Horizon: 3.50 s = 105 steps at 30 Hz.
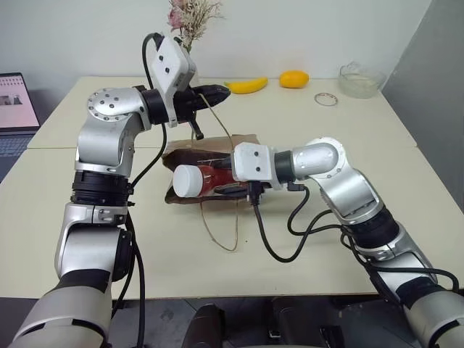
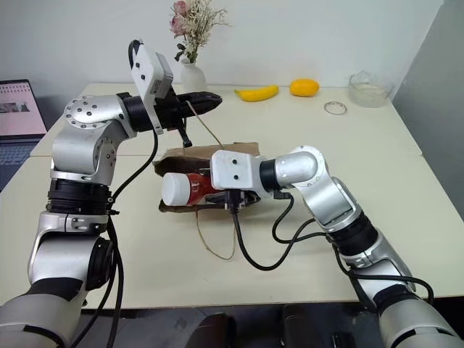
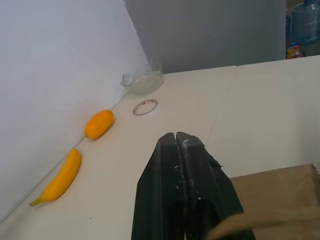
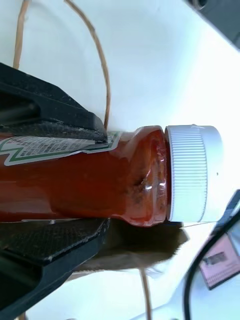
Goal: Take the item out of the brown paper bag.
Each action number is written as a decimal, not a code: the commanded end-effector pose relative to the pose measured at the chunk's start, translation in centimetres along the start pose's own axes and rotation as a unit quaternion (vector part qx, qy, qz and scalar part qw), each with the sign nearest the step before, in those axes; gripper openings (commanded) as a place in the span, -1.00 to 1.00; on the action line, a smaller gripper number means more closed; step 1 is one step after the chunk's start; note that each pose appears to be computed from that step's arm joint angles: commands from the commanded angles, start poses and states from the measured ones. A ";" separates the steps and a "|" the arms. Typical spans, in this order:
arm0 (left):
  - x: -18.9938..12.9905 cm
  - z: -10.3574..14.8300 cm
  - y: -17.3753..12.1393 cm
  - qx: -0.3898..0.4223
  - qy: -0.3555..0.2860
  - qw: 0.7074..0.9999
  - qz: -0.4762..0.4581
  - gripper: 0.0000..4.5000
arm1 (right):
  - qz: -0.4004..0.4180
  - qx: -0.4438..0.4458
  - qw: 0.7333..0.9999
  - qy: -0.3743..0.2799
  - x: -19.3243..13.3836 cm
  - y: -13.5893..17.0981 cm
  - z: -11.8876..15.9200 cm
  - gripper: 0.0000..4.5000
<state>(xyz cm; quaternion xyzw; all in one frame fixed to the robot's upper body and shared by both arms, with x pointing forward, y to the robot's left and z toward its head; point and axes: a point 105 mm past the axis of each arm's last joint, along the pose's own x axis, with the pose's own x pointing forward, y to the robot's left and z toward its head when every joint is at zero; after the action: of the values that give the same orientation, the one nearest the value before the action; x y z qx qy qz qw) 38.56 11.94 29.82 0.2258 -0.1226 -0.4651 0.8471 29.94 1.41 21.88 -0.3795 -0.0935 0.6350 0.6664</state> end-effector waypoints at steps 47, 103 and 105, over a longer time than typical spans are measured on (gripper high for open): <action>0.1 0.4 1.5 0.026 0.016 0.999 0.039 -1.00 | -0.286 0.027 0.949 0.131 -17.7 -8.2 -5.4 -0.15; -4.9 -3.0 5.7 0.031 0.122 0.991 0.048 0.98 | -0.260 0.123 0.958 0.010 -9.8 -2.6 -3.7 0.89; -6.1 -2.4 5.7 0.021 0.104 0.992 0.069 0.98 | -0.286 0.132 0.949 0.000 -9.9 -2.7 -4.0 0.89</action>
<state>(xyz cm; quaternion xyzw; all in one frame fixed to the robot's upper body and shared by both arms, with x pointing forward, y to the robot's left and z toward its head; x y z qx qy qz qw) 41.43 19.73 27.97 0.2915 -0.0146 -0.3934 0.8718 32.67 -8.40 23.16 -0.2520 -0.0826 0.4479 0.8539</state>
